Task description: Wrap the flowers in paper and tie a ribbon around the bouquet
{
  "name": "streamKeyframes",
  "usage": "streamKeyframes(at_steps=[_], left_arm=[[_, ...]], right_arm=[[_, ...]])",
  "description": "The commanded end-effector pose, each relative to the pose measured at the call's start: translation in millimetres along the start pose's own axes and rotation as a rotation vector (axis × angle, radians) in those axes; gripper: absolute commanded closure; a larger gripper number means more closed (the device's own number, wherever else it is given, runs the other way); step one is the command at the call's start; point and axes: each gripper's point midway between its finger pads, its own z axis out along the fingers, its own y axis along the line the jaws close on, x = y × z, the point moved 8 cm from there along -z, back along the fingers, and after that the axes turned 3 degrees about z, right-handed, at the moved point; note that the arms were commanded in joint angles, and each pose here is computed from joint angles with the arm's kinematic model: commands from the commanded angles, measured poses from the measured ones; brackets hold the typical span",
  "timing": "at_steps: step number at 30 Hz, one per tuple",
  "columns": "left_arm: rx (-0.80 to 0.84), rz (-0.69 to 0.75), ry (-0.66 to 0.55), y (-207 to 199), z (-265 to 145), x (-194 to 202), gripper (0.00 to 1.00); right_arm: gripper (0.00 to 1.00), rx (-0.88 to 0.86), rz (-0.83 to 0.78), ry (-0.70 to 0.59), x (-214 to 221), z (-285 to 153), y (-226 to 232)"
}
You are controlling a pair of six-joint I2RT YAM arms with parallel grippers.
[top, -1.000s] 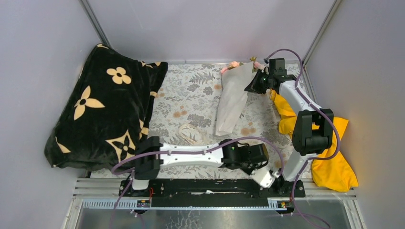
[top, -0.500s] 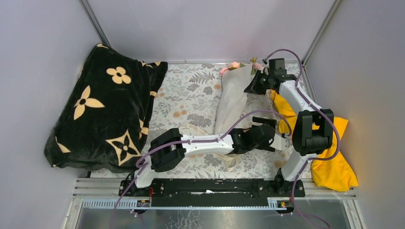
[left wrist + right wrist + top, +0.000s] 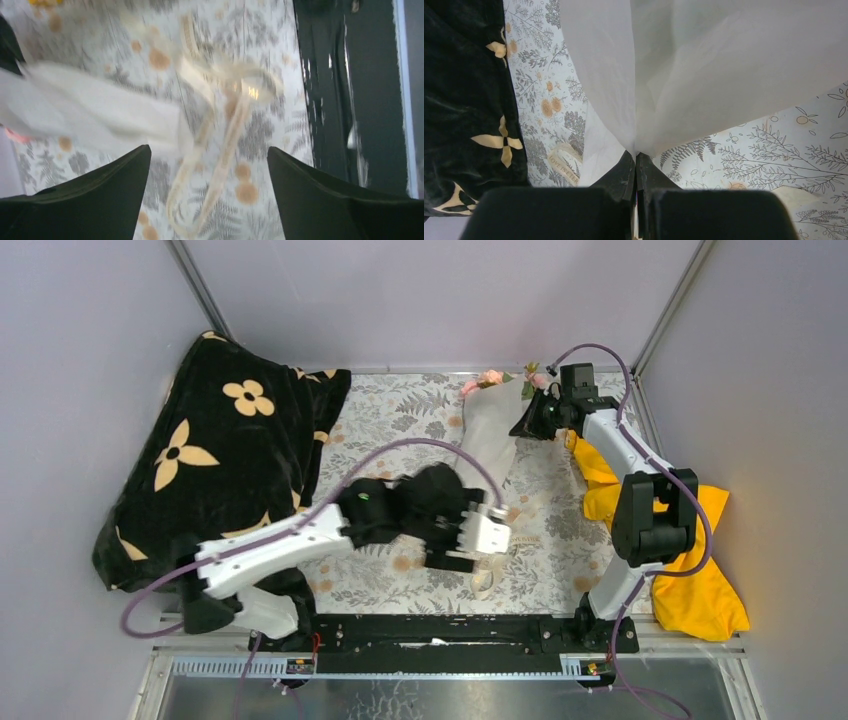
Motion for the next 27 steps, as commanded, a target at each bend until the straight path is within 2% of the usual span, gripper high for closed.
streamKeyframes(at_steps=[1,4,8,12,15,19,22,24,27], left_arm=[[0.277,-0.021,0.093,-36,-28,80,0.12],[0.24,-0.027,0.102,-32,-24,123,0.16],[0.086,-0.049,0.192,-5,0,175,0.05],[0.048,-0.054,0.269,20,10,215,0.01],[0.067,-0.009,0.34,19,18,236,0.01],[0.155,0.012,0.336,-1,29,252,0.03],[0.134,0.018,0.388,-7,39,269,0.09],[0.072,0.026,0.444,-2,45,280,0.17],[0.013,0.024,0.492,1,48,289,0.5]], right_arm=[[1.0,-0.079,-0.059,-0.033,0,-21,21],[1.0,-0.066,-0.061,-0.033,2,-21,19],[1.0,-0.054,-0.062,-0.027,4,-21,17],[1.0,-0.044,-0.069,-0.025,7,-23,16],[1.0,-0.043,-0.07,-0.023,9,-24,15],[1.0,-0.051,-0.07,-0.013,14,-24,16],[1.0,-0.058,-0.075,-0.001,19,-23,18],[1.0,-0.065,-0.082,0.007,23,-23,21],[1.0,-0.09,-0.081,0.02,29,-23,23]])
